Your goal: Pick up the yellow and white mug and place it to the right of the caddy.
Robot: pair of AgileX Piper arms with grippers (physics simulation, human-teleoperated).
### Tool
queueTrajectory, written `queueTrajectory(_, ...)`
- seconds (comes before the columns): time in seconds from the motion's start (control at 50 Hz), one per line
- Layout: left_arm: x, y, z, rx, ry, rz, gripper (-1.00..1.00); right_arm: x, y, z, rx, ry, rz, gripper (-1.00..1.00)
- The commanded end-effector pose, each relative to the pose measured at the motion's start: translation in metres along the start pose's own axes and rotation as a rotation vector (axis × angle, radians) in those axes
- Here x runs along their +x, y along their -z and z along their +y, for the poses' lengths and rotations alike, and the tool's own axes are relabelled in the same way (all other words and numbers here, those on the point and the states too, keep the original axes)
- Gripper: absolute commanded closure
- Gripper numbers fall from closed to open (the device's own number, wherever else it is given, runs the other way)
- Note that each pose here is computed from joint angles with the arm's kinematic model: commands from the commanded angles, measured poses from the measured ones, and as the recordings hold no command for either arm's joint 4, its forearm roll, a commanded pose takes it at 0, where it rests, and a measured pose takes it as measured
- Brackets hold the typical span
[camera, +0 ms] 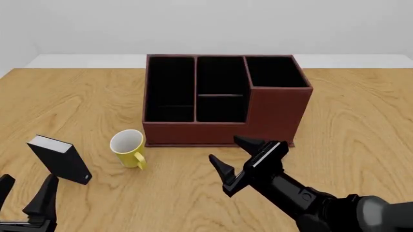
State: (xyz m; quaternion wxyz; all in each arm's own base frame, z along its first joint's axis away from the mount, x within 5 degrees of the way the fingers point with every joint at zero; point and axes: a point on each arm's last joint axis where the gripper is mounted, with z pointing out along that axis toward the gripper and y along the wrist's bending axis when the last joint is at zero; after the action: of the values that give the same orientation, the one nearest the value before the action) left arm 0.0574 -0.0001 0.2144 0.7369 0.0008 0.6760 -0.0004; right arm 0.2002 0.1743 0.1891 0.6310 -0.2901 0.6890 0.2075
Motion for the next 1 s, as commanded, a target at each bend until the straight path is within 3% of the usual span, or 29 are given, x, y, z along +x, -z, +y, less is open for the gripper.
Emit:
queueTrajectory(0.02, 0.0, 0.0, 0.0, 0.0, 0.0, 0.001, -1.0, -0.004, -0.014, 0.006, -0.023, 0.015, -0.001, -1.0)
queueTrajectory(1.0, 0.0, -0.004, 0.0, 0.0, 0.0, 0.001, -1.0, 0.008, -0.09, 0.052, -0.145, 0.024, 0.035, -1.0)
